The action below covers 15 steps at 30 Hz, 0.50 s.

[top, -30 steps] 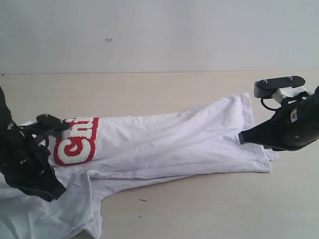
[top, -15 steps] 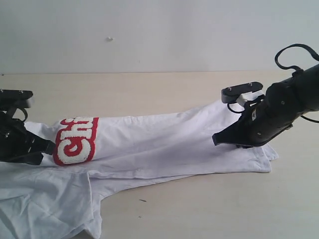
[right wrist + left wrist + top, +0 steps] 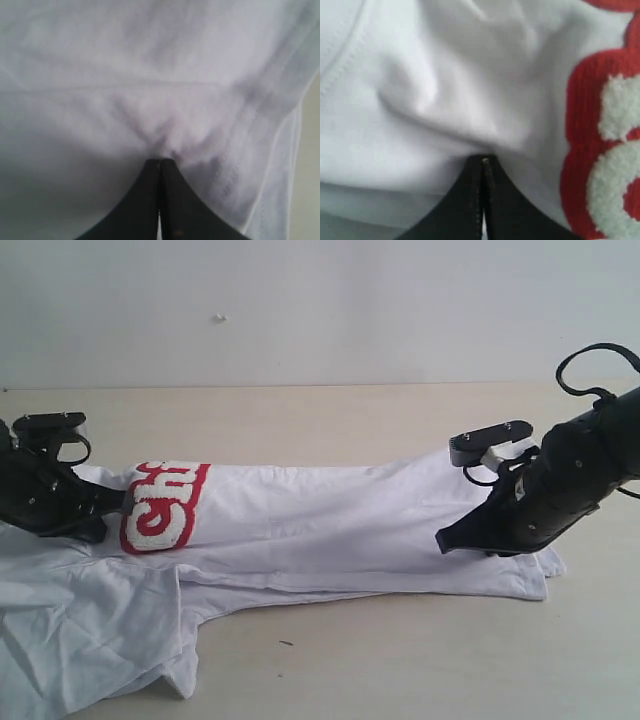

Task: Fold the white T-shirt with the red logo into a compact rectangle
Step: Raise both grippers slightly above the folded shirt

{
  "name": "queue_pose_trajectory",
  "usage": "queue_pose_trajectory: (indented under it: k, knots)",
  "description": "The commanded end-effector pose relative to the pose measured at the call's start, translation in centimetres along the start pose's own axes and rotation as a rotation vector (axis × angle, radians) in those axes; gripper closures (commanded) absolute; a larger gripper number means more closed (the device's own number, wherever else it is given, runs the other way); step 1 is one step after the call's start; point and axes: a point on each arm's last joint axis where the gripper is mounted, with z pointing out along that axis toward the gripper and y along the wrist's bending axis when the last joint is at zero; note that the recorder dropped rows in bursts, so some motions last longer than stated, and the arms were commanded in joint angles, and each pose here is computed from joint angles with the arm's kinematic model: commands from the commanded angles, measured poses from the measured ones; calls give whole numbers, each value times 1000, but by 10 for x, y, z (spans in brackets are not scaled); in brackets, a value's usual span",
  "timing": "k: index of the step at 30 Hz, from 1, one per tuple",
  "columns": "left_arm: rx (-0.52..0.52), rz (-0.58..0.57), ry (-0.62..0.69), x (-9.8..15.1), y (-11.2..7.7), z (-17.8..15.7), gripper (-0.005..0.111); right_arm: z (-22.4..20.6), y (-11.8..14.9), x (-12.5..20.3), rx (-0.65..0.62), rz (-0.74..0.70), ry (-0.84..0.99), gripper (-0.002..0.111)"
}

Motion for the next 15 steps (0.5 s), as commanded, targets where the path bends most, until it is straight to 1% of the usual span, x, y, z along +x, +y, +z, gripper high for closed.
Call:
queue_pose_trajectory:
  k: [1,5,9,12,15]
  knots:
    - [-1,-5,-9,-3,1,-1,107,0,-2,20,25,0,127,108]
    - [13,-25,-23,-6,-1,-6,107,-11,-3,20,29,14,141,108]
    - [27,-31,-59,-10,-5,-21,107,-24,-3,19,14,15,134,108]
    - [35,-21,-90,-14,-8,-37,107,-36,-3,12,4,22,63,108]
    - [44,20,-88,-10,-12,-46,107,-47,-2,5,-8,34,-18,108]
